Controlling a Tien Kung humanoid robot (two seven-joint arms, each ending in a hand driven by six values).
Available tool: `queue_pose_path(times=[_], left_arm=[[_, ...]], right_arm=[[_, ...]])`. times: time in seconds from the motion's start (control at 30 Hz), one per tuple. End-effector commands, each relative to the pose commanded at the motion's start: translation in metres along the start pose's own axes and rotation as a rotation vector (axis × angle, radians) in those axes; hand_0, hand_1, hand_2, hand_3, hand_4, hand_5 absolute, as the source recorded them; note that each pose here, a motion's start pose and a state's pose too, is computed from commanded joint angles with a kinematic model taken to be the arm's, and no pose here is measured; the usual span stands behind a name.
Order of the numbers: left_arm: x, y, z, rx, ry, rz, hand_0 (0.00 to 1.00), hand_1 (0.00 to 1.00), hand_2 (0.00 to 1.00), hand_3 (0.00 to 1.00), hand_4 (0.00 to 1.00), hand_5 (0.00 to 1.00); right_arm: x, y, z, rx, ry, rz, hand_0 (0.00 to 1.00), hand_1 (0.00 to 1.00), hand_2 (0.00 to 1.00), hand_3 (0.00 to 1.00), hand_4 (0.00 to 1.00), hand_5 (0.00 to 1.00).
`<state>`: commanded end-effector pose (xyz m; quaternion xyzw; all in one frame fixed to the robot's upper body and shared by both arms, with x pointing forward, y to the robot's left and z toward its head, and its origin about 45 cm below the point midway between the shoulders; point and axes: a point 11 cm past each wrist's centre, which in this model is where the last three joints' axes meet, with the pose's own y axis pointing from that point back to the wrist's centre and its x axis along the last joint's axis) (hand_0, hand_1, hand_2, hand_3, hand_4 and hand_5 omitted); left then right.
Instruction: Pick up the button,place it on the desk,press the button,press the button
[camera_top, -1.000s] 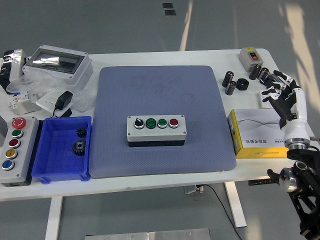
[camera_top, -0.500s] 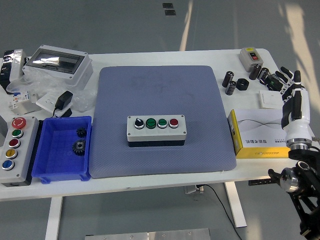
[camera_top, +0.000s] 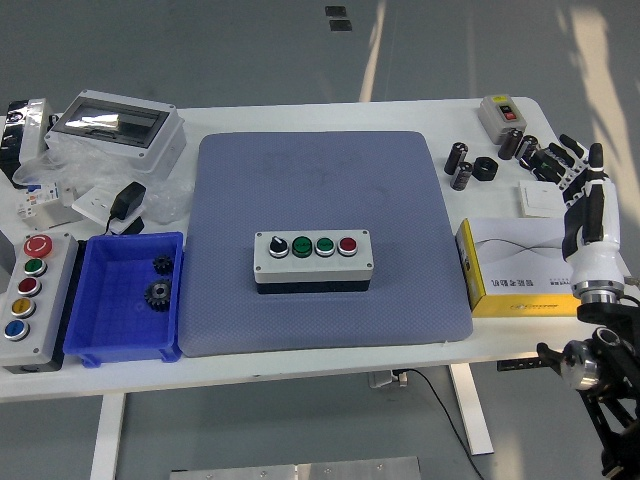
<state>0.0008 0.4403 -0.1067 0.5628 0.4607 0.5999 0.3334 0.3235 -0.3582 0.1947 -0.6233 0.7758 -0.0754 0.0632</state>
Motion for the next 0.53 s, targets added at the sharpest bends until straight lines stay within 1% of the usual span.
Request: queue_pose_path(times=[0.23, 0.53], left_arm=[[0.0014, 0.0, 0.0005, -0.001, 0.005, 0.003, 0.631, 0.586, 0.545, 0.6, 0.605, 0.193], [0.0016, 0.0, 0.0002, -0.002, 0.005, 0.005, 0.631, 0.589, 0.544, 0.601, 0.615, 0.201]], right_arm=[[0.0068, 0.001, -0.0018, 0.003, 0.013, 0.011, 0.818, 0.769, 0.778, 0.761, 0.931, 0.998], [0.0082, 0.0017, -0.0024, 0.006, 0.018, 0.017, 0.81, 0.762, 0.774, 0.751, 0.931, 0.998]])
